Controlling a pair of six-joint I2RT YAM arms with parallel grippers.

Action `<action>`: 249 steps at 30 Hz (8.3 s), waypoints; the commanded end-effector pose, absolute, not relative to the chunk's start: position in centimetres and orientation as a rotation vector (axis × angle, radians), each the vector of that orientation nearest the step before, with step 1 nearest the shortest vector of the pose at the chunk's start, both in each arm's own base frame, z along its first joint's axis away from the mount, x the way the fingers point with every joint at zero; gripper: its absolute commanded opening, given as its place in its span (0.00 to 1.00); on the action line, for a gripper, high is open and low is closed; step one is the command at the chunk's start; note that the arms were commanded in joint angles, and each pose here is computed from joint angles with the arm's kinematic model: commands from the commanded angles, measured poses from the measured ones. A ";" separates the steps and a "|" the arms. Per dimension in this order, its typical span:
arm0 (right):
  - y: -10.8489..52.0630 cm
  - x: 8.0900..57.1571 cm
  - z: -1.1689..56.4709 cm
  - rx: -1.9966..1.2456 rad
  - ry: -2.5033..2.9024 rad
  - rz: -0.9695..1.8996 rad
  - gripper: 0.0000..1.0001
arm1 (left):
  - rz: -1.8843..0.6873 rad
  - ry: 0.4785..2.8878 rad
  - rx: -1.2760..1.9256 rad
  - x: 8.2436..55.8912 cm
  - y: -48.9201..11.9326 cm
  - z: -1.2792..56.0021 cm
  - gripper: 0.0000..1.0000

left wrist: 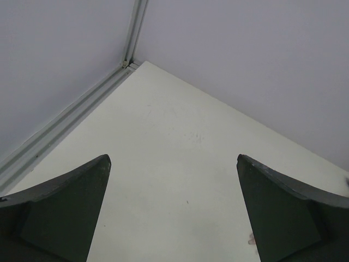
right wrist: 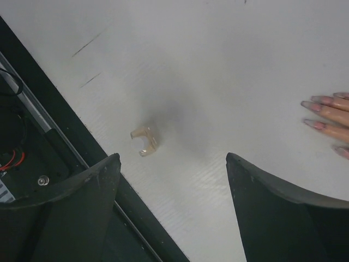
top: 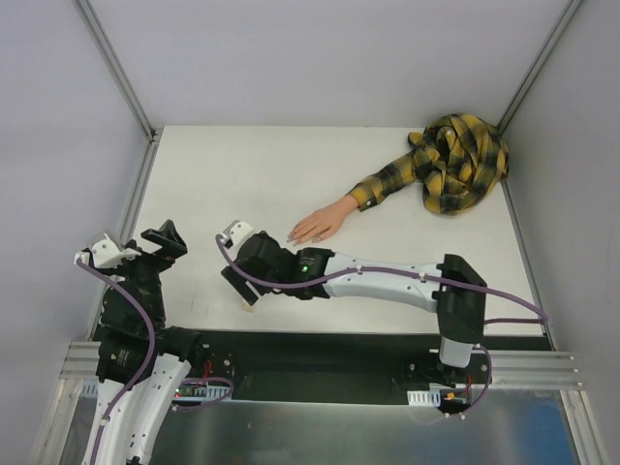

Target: Paint the nails

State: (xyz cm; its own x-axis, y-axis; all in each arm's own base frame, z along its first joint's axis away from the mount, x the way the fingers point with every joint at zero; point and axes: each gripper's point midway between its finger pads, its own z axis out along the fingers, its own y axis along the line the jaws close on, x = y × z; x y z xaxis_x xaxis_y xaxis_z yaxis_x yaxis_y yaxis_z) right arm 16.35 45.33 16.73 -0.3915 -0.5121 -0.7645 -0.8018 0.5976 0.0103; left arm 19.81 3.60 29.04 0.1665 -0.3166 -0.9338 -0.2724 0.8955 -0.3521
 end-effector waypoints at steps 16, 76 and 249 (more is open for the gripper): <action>50.1 12.7 12.1 -1.216 2.068 0.552 0.56 | -0.047 1.440 -0.494 20.2 3.2 28.7 0.99; 49.8 13.2 7.3 -1.274 2.104 0.397 0.29 | -0.089 1.512 -0.415 21.5 1.5 28.1 0.99; 33.2 12.0 31.6 -1.017 1.450 1.341 0.00 | -1.505 1.308 1.278 10.8 -27.1 28.9 0.00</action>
